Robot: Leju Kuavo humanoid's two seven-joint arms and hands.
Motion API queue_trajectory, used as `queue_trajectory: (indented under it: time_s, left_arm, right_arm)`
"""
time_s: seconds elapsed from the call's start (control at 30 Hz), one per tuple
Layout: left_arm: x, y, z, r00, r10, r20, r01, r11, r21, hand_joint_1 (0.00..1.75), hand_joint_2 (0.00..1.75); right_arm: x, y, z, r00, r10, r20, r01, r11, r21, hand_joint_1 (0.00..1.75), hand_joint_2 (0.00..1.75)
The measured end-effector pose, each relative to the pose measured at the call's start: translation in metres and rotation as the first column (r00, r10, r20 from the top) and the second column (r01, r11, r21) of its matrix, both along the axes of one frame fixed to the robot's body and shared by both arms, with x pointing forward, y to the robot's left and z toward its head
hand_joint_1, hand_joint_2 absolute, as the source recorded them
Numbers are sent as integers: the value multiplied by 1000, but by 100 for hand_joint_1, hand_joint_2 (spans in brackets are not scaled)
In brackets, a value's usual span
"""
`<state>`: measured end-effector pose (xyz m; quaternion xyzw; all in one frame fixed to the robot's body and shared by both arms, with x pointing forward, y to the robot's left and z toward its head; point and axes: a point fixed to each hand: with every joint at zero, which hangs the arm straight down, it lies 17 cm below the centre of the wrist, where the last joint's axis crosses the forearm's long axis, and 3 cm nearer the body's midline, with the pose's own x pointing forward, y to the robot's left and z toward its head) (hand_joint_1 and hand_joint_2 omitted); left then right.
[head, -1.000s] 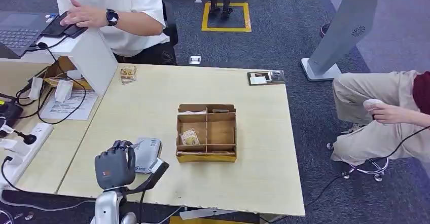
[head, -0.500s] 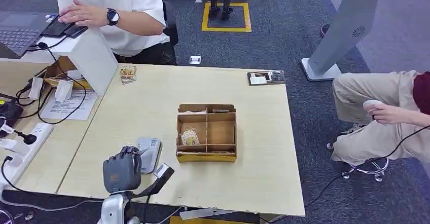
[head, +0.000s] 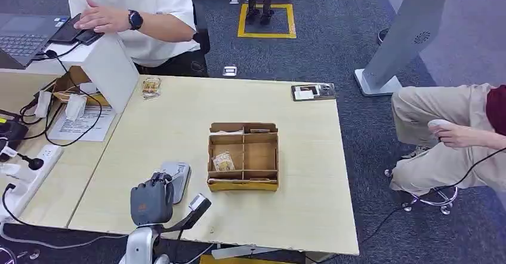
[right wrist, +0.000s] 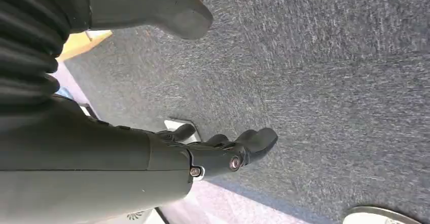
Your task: Pass the card to the sensor for recognition and then transmit it.
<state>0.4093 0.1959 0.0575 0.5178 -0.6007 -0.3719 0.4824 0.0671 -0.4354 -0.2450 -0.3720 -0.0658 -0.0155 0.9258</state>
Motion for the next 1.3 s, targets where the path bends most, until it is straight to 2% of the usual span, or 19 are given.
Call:
queue_trajectory:
  time_s: [1.03, 1.13, 1.3]
  left_arm:
    - [4, -12, -26, 997, -45, -70, 44, 999, -13, 175, 175]
    - [5, -14, -25, 996, -55, -69, 52, 997, -50, 175, 175]
    - [5, -22, 0, 996, -84, -3, 83, 982, -169, 175, 175]
  right_arm:
    - [-2, 0, 0, 1000, -10, 8, 10, 1000, 1, 0, 175]
    - [-2, 0, 0, 1000, -11, 7, 11, 1000, 1, 0, 175]
    - [-3, 0, 0, 1000, -13, 6, 13, 1000, 2, 0, 175]
